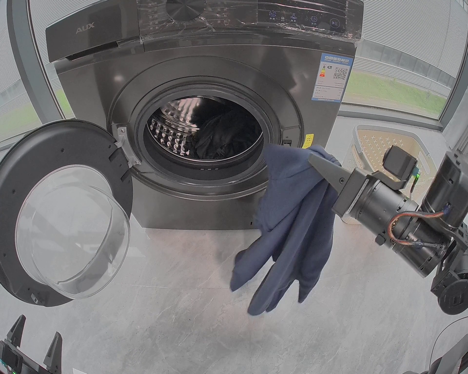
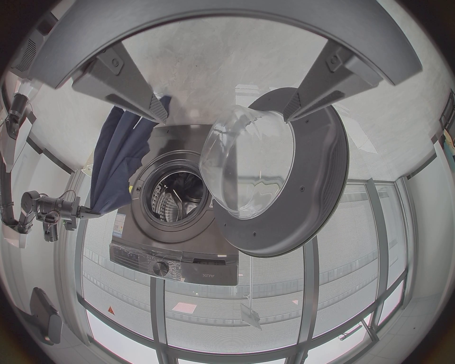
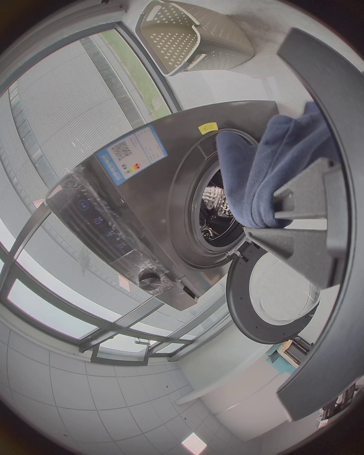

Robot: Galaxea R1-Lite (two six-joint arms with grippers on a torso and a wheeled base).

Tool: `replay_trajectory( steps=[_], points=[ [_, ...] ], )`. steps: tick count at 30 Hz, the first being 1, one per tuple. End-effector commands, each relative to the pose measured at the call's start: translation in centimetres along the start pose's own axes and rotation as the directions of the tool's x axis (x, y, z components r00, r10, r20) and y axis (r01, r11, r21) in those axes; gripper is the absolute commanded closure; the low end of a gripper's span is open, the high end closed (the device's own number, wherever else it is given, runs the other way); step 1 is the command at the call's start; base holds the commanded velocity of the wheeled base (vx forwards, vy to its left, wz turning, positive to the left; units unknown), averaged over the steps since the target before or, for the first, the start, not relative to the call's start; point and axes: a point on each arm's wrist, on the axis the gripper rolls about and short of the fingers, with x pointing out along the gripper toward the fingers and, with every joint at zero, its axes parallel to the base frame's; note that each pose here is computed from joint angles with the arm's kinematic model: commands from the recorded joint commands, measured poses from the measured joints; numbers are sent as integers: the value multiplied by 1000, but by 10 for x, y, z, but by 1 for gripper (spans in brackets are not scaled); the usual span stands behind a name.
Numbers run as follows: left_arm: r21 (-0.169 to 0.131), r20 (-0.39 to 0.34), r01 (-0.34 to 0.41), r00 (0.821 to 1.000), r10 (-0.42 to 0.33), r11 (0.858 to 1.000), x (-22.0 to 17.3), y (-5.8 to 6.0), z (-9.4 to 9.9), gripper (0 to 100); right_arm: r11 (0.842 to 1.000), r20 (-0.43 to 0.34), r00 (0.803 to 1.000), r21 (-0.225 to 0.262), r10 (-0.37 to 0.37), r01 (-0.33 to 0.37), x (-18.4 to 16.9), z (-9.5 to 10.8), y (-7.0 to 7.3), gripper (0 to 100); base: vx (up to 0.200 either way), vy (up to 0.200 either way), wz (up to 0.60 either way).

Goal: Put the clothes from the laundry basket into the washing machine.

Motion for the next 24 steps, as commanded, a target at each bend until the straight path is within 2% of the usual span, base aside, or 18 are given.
replay_trajectory(
  steps=[1,9,15,24],
  points=[
    [-1,-3,-1,1000,1,1000,0,0,-4,0,1000,-30,999,1,14,-14,10,-14,3,100,0,0,0],
    [-1,-3,-1,1000,1,1000,0,0,-4,0,994,-48,993,25,107,-106,14,-29,28,100,0,0,0],
    [-1,-3,-3,1000,3,1000,0,0,-4,0,994,-47,993,13,109,-108,20,-37,27,100,0,0,0],
    [3,-3,-3,1000,3,1000,0,0,-4,0,992,-20,992,10,125,-124,26,-32,33,100,0,0,0]
  ],
)
